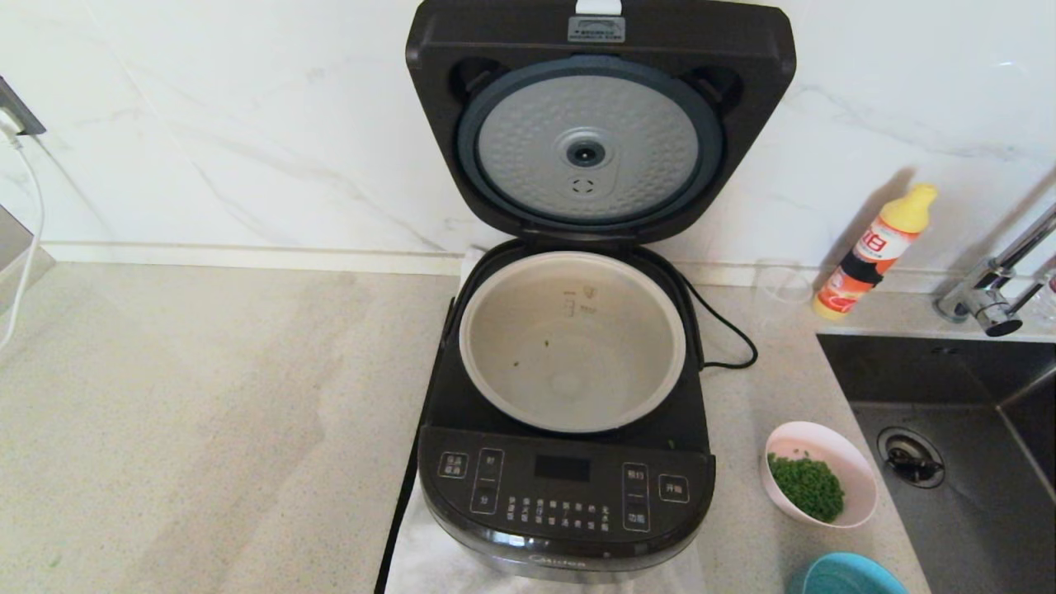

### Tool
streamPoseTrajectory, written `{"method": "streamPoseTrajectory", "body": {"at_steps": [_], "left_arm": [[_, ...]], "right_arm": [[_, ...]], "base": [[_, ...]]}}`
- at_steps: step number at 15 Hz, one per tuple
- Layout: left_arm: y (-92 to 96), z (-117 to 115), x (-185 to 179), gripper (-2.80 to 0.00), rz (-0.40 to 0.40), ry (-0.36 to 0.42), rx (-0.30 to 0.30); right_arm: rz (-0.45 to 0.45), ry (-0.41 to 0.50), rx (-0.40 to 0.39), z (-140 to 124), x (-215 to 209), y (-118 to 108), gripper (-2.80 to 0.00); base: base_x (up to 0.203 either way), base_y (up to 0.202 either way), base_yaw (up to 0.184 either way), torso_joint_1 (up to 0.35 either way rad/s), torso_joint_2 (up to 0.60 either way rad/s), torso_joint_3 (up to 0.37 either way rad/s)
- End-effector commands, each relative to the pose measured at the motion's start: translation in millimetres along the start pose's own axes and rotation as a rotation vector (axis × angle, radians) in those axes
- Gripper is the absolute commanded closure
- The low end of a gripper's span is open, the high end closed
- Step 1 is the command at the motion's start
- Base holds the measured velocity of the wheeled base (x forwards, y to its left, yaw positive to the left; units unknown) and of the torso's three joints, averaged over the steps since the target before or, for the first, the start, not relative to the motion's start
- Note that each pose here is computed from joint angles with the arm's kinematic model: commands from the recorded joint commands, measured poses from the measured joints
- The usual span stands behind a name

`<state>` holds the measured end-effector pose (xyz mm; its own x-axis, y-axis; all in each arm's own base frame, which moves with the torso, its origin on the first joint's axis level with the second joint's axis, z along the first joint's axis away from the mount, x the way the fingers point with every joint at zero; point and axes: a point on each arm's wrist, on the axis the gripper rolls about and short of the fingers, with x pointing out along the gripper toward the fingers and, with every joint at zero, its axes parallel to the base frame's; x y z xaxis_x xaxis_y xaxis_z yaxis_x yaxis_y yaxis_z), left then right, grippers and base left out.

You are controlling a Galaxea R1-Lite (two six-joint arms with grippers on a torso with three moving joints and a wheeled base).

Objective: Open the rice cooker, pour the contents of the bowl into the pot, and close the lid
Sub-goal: Pour the chopped green onions from the bowl into the rice cooker

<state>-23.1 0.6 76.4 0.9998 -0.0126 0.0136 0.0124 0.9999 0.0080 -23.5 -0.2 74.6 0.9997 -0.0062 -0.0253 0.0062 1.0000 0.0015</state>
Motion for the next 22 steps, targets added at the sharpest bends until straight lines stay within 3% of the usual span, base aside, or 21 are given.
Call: {"method": "streamPoseTrajectory", "body": {"at_steps": [1,3,5,6,10,15,19,22], "left_arm": [[0.0,-2.4,0.8,0.0,0.0,0.011,0.0],[0.0,-2.4,0.8,0.0,0.0,0.011,0.0],[0.0,-2.4,0.8,0.0,0.0,0.011,0.0],[0.0,-2.4,0.8,0.0,0.0,0.011,0.0],[0.0,-2.4,0.8,0.0,0.0,0.011,0.0],[0.0,-2.4,0.8,0.0,0.0,0.011,0.0],[0.0,-2.4,0.8,0.0,0.0,0.011,0.0],[0.0,-2.4,0.8,0.0,0.0,0.011,0.0]], "right_arm": [[-0.001,0.002,0.004,1.1,-0.9,-0.1,0.0],[-0.003,-0.005,0.003,3.8,-1.9,-0.1,0.0],[-0.016,-0.063,-0.001,33.1,-9.0,-0.4,0.0],[-0.015,-0.038,-0.002,47.8,-8.0,-0.4,0.0],[0.023,0.202,-0.032,84.6,28.9,0.6,0.0],[0.031,0.51,-0.05,124.8,129.3,3.3,0.0],[0.004,0.721,-0.04,113.8,210.3,3.1,0.0],[-0.024,0.83,-0.003,94.2,242.0,1.5,0.0]], "base": [[0.0,0.0,0.0,0.0,0.0,0.0],[0.0,0.0,0.0,0.0,0.0,0.0],[0.0,0.0,0.0,0.0,0.0,0.0],[0.0,0.0,0.0,0.0,0.0,0.0],[0.0,0.0,0.0,0.0,0.0,0.0],[0.0,0.0,0.0,0.0,0.0,0.0],[0.0,0.0,0.0,0.0,0.0,0.0],[0.0,0.0,0.0,0.0,0.0,0.0]]}}
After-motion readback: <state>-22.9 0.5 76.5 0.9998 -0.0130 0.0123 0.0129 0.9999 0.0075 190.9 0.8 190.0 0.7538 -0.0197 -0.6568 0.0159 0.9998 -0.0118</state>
